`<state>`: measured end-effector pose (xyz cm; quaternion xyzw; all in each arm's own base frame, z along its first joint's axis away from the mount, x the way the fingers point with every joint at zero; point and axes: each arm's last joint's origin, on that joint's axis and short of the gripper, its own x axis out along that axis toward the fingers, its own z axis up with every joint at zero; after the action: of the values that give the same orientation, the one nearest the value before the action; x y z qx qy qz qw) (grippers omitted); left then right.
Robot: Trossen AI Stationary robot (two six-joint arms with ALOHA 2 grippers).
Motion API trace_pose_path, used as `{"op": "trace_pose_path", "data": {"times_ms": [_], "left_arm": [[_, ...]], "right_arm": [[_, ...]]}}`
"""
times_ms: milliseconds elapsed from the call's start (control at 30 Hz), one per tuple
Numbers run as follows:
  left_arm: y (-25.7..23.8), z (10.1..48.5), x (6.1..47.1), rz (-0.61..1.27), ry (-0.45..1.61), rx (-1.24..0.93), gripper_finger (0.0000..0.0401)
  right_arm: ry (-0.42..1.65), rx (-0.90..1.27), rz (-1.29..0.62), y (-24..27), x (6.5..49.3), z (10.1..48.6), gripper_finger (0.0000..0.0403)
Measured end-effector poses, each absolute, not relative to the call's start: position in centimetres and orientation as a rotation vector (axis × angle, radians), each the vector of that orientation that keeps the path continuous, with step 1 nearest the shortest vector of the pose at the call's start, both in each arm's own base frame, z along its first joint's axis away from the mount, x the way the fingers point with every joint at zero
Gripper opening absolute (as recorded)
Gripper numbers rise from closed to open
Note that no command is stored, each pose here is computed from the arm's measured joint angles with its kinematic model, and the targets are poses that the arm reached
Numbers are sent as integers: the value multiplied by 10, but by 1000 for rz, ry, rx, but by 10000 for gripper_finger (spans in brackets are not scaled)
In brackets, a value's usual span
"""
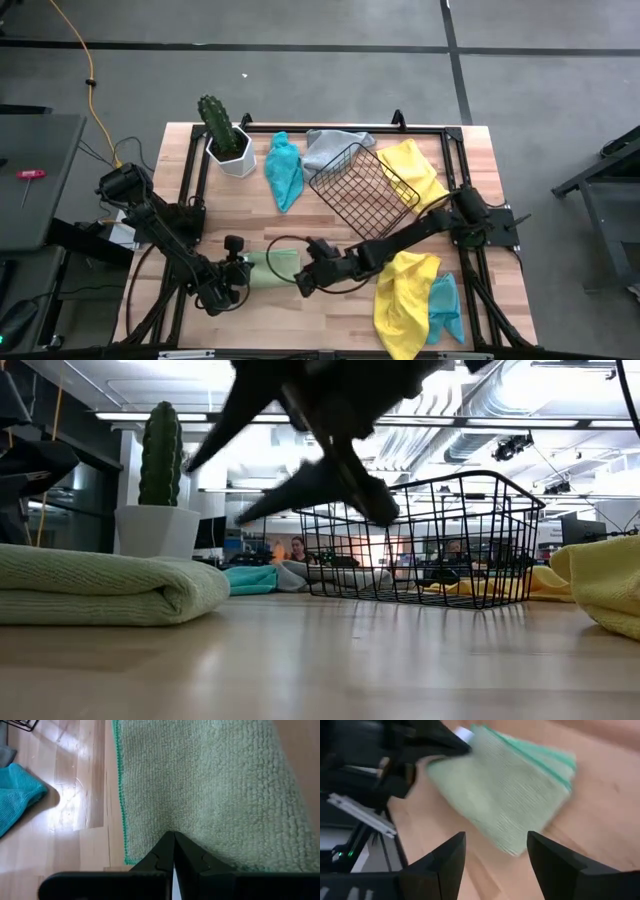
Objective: Fold microfiber towels
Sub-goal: Put the folded green microfiber towel into the black wire basket
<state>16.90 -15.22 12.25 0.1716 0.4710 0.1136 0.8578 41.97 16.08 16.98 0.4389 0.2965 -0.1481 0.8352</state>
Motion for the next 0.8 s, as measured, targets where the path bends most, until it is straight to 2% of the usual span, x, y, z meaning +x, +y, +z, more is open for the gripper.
{"op": "trace_pose_path", "data": {"times_ms": [300, 800], "left_arm": [[-152, 122, 168, 235, 1006, 365, 0], [-151, 122, 168, 242, 1005, 372, 0]], "right_arm": [[667, 1134, -467, 140, 432, 130, 204], [602, 1195, -390, 145, 443, 113, 204]]}}
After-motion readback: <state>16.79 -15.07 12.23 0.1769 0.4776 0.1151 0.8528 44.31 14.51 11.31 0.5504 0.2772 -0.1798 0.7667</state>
